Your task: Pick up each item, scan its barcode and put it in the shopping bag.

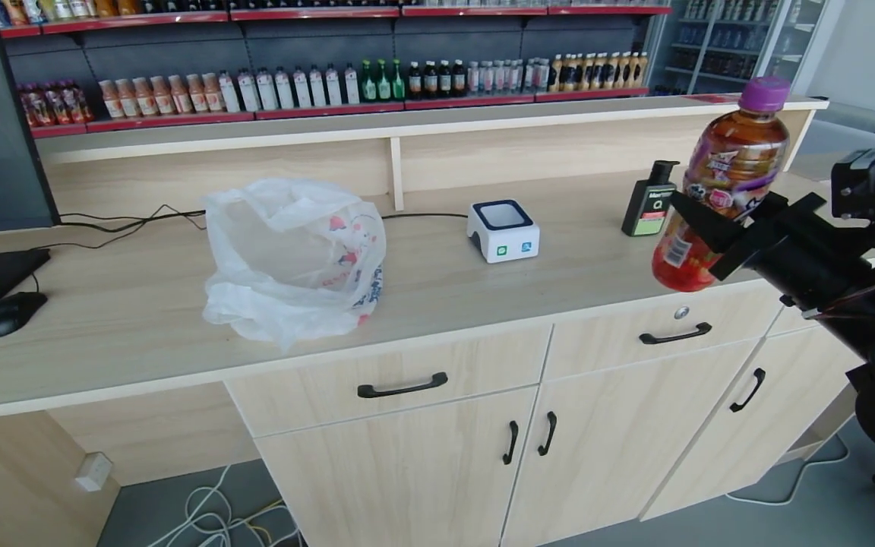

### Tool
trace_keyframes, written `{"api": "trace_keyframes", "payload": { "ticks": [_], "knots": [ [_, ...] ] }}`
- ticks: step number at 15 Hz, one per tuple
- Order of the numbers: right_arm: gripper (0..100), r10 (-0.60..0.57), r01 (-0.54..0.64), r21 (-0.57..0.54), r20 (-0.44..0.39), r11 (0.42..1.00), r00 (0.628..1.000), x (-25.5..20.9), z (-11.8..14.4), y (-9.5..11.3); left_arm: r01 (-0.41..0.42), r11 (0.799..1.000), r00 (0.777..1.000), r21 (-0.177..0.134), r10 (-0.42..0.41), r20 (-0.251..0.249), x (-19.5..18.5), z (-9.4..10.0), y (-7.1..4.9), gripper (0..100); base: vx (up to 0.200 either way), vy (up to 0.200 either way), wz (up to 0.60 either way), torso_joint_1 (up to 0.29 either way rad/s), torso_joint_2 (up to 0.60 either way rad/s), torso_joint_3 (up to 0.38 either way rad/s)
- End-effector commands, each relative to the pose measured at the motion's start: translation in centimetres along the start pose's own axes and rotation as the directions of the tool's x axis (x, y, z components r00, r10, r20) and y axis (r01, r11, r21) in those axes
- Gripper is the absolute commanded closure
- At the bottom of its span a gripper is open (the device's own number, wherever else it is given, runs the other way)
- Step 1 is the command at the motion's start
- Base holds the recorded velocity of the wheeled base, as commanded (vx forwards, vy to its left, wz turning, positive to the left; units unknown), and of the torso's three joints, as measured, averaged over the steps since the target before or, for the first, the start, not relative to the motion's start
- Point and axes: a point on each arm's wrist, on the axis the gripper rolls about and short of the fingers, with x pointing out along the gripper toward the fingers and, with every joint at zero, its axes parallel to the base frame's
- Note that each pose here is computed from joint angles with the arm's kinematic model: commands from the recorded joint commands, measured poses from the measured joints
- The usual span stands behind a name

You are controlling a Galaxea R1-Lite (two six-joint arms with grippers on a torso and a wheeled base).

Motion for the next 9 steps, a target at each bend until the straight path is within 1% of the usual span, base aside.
{"api": "trace_keyframes", "payload": {
  "ticks": [1, 4, 9],
  "knots": [
    [100, 0.005, -0.005, 0.003, -0.004, 1.0, 1.0, 0.05, -0.1, 0.08, 0.001, 1.0, 1.0, 0.0, -0.001, -0.001, 0.01, 0.0, 0.0, 0, 0.0, 0.0, 0.0, 0.0, 0.0, 0.0],
    [100, 0.007, -0.006, 0.01, -0.017, 1.0, 1.0, -0.2, -0.35, 0.23, 0.001, 1.0, 1.0, 0.0, -0.001, -0.001, 0.01, 0.0, 0.0, 0, 0.0, 0.0, 0.0, 0.0, 0.0, 0.0],
    [100, 0.008, -0.007, 0.009, -0.014, 1.0, 1.0, -0.25, -0.17, 0.29, 0.001, 1.0, 1.0, 0.0, -0.001, -0.001, 0.01, 0.0, 0.0, 0, 0.0, 0.0, 0.6, 0.001, 0.0, 0.002]
  ]
}}
